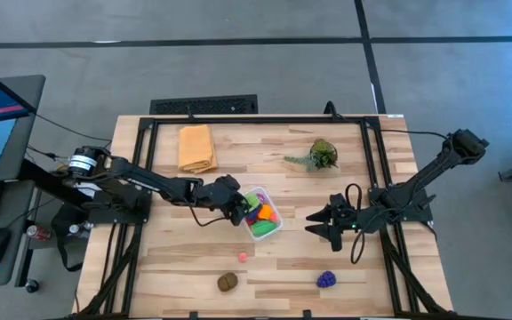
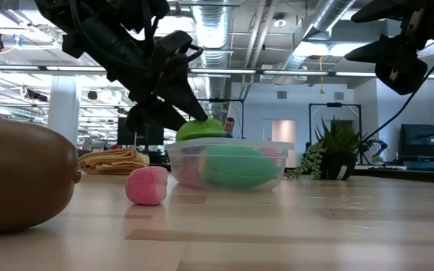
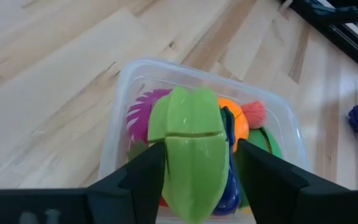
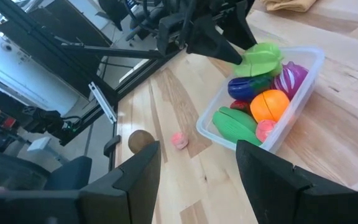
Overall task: Pick and placing Produce into tupperware
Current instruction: Put the green star fruit into the transparent bin, then put the violet grapes into the transparent bin
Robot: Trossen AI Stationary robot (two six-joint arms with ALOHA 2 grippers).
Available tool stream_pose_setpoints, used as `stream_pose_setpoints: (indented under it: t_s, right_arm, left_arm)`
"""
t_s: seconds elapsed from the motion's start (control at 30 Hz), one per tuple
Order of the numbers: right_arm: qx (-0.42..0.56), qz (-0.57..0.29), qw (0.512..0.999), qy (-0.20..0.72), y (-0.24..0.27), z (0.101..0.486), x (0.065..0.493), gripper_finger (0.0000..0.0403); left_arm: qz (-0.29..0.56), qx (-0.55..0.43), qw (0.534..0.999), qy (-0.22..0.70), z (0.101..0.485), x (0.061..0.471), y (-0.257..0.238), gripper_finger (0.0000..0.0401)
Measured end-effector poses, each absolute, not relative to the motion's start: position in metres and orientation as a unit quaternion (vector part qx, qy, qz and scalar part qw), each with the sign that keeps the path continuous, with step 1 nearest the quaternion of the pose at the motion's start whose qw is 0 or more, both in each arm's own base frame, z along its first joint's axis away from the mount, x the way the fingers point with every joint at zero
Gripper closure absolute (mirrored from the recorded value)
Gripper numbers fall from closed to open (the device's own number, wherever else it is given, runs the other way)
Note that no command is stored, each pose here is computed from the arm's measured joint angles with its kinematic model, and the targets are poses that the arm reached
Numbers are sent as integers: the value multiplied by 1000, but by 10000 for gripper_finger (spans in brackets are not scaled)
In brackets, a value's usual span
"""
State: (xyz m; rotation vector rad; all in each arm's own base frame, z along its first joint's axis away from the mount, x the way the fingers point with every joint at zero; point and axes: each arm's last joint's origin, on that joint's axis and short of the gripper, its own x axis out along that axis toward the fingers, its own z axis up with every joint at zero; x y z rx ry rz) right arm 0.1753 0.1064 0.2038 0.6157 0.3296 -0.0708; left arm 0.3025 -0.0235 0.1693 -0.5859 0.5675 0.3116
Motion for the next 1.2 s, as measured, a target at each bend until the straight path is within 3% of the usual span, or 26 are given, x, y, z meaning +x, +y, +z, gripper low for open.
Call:
stream_pose_setpoints:
  t_s: [0.23,0.57,0.9,1.2]
  right_arm:
    - [305,-35,938,161,106,204,175,171]
    - [314,-36,935,162,106,204,175,171]
    - [323,1,929,180,118,203,168,171]
    - [347,75,892,280,143,193,142,171]
  left_arm:
    - [156,-282,907,271,170,303,-23,189]
    - [141,-240,930,241,202,319,-17,186]
    - [37,-188,939,287,243,335,-35,186]
    - [12,-130,932,339,258,327,-78,186]
